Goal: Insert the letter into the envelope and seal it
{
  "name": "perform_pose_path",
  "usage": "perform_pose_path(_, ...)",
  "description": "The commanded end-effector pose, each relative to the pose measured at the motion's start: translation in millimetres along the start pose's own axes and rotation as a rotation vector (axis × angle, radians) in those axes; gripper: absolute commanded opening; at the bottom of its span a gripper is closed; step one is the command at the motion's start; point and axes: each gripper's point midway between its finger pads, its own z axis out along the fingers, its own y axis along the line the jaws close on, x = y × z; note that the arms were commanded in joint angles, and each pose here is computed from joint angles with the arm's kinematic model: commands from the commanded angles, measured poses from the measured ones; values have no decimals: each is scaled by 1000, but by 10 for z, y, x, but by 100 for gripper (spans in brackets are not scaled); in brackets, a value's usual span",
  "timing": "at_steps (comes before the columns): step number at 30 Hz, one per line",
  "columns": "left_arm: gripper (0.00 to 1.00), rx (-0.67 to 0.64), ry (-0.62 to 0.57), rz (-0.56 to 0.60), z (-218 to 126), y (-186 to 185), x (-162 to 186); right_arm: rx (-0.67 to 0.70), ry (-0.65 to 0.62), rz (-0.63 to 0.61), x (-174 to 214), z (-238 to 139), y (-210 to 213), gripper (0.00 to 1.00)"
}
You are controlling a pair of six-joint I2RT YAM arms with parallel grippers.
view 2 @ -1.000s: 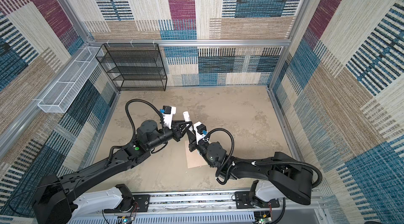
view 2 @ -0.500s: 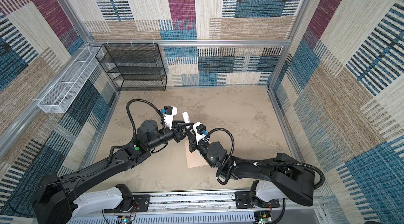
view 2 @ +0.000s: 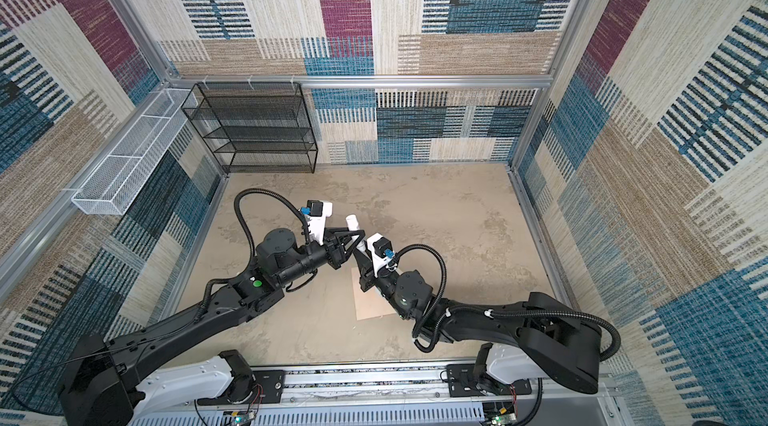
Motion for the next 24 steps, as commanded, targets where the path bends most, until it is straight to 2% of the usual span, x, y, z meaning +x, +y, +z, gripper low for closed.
perform_pose_path(1, 34, 29, -8, 13, 21, -71, -64, -9, -9, 12, -21, -9, 16, 8)
perform_pose_path(8, 24, 40, -7, 3, 37, -83, -50, -10, -11, 23, -36, -44, 2, 8)
perform_pose_path(14, 20, 57, 12, -1, 55, -96, -6, -52, -9, 25, -73, -65, 70, 8)
perform_pose_path(24, 1, 142, 66, 2, 19, -187, 53, -307, 33, 9, -218, -209, 493, 6)
